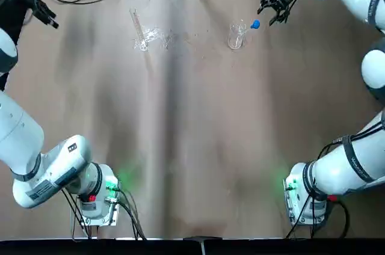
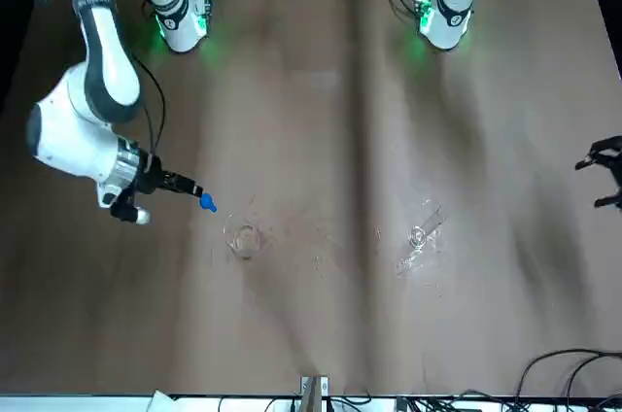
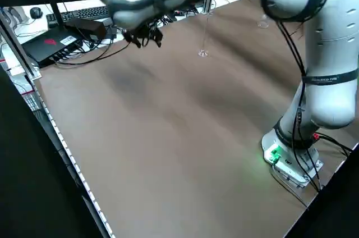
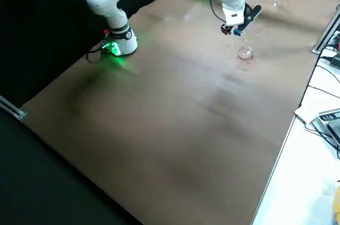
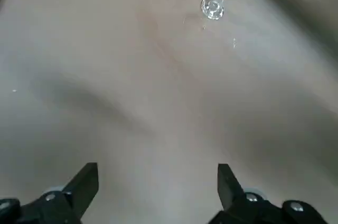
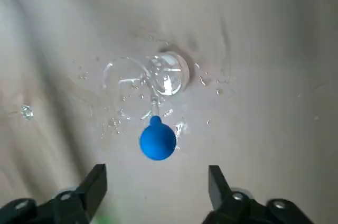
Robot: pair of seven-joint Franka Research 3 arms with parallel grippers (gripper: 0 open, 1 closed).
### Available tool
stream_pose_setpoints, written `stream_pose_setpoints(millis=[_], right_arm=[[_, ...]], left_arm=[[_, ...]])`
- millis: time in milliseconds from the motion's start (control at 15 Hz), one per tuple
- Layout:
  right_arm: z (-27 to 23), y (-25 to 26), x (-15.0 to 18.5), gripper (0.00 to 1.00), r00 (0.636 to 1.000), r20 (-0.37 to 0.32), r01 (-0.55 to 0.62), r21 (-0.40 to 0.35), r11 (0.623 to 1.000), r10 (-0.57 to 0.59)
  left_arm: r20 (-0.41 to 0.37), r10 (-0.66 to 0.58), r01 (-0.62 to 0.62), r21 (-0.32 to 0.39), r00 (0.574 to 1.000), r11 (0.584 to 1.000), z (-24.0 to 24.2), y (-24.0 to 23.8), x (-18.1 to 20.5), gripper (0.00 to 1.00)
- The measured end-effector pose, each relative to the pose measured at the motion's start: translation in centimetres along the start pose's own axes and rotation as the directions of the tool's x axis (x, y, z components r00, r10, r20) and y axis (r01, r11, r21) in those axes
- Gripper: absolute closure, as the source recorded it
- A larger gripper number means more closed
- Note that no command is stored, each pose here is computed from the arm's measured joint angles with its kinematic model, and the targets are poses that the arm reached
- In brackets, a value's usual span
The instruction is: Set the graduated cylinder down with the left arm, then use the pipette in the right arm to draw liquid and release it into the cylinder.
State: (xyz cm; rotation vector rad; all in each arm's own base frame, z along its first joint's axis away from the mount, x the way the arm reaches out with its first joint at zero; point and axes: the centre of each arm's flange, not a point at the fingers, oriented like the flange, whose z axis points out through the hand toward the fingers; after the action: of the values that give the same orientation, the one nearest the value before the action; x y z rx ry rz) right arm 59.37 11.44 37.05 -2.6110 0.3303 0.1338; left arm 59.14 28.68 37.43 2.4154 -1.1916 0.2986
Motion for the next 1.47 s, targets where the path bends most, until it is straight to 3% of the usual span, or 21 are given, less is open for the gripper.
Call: stream_pose_setpoints(millis=[267, 533, 667, 933, 1133, 1200, 1333, 1400, 1467], right_arm=[[2.8, 0.3, 0.2, 0.24, 0.999, 0.031, -0.014, -0.015, 1.0, 0.014], [3.4, 0.2, 0.3, 0.35, 0.999, 0.028, -0.038, 0.005, 0.999, 0.038], [3.4, 0.1, 0.4, 0.41, 0.999, 0.021, -0.041, 0.008, 0.999, 0.041], [3.5, 0.2, 0.6, 0.45, 0.999, 0.012, -0.044, 0.008, 0.999, 0.044], [3.7, 0.4, 0.7, 0.48, 0.999, 0.012, -0.048, 0.006, 0.999, 0.048], [3.8, 0.4, 0.7, 0.56, 0.999, 0.012, -0.049, 0.007, 0.999, 0.049], [3.8, 0.4, 0.7, 0.58, 0.999, 0.012, -0.05, 0.007, 0.999, 0.05], [3.8, 0.4, 0.7, 0.66, 0.999, 0.012, -0.051, 0.007, 0.999, 0.051], [3.8, 0.4, 0.7, 0.68, 0.999, 0.012, -0.051, 0.007, 0.999, 0.051]], left_arm=[[-0.139, 0.01, -0.02, -0.075, 0.99, 0.997, 8.2, -3.4, -3.1, 0.0], [-0.256, 0.002, -0.035, -0.124, 0.967, 0.992, 13.7, -4.4, -1.7, 0.0], [-0.335, 0.159, -0.205, -0.108, 0.929, 0.973, 15.2, -3.4, 3.0, 0.0], [-0.474, 0.358, -0.428, -0.044, 0.804, 0.903, 19.0, -2.6, 5.9, 0.0], [-0.557, 0.405, -0.499, -0.019, 0.725, 0.866, 22.7, -2.1, 7.3, 0.0], [-0.594, 0.404, -0.509, -0.011, 0.696, 0.861, 24.1, -1.8, 7.9, 0.0], [-0.656, 0.404, -0.528, 0.009, 0.638, 0.849, 26.8, -1.2, 9.1, 0.0], [-0.676, 0.403, -0.535, 0.015, 0.617, 0.845, 27.8, -0.9, 9.6, 0.0], [-0.693, 0.398, -0.541, 0.013, 0.602, 0.841, 28.5, -0.6, 10.0, 0.0]])
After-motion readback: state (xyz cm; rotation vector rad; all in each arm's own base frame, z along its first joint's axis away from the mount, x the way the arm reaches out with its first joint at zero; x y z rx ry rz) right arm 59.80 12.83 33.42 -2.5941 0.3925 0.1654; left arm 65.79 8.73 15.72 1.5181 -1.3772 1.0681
